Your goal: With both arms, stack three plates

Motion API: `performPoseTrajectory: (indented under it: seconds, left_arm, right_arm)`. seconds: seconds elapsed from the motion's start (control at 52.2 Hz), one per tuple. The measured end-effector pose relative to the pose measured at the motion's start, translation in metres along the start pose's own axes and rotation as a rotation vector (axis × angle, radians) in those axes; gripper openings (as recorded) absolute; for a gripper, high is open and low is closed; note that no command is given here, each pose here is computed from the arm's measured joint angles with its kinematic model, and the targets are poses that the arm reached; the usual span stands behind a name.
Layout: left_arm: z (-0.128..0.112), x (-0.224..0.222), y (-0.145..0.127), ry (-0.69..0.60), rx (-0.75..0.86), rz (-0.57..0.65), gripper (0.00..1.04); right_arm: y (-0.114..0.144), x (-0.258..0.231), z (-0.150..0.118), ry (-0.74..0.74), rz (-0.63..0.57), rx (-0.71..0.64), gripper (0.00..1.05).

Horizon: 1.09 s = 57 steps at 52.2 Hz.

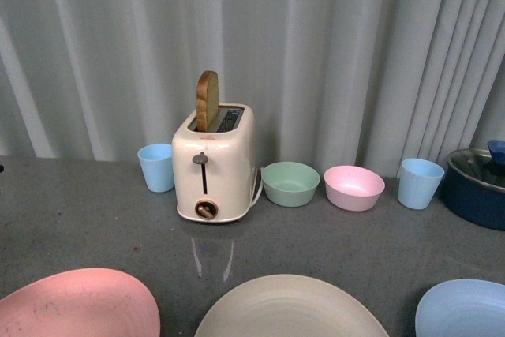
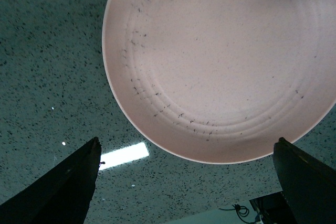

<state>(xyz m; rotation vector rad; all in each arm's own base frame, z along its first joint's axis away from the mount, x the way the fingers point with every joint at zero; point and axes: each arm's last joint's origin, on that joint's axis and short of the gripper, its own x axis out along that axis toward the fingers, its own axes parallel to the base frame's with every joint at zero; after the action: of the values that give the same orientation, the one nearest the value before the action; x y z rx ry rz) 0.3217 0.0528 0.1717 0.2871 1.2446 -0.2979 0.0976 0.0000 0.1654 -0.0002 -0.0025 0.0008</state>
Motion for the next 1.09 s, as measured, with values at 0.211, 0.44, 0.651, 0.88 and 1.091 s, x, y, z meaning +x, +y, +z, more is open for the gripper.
performPoseTrajectory:
  seconds: [0.211,0.44,0.651,0.88,1.091]
  left_arm:
    - [0.009,0.041,-0.001,0.026,-0.082,-0.019,0.98]
    - [0.019,0.063,-0.002,-0.001,-0.092,0.023,0.98]
    - [0.025,0.072,0.011,-0.026,-0.117,0.061,0.98]
    - [0.019,0.078,0.031,-0.019,-0.153,0.094,0.98]
    - [0.007,0.087,0.042,0.014,-0.156,0.061,0.98]
  right_arm:
    - [0.000,0.000,0.000,0.000,0.000,0.000,0.97]
    - [0.000,0.000,0.000,0.000,0.000,0.000,0.97]
    - [0.000,0.000,0.000,0.000,0.000,0.000,0.97]
    - [0.000,0.000,0.000,0.000,0.000,0.000,0.97]
    - [0.000,0.000,0.000,0.000,0.000,0.000,0.97]
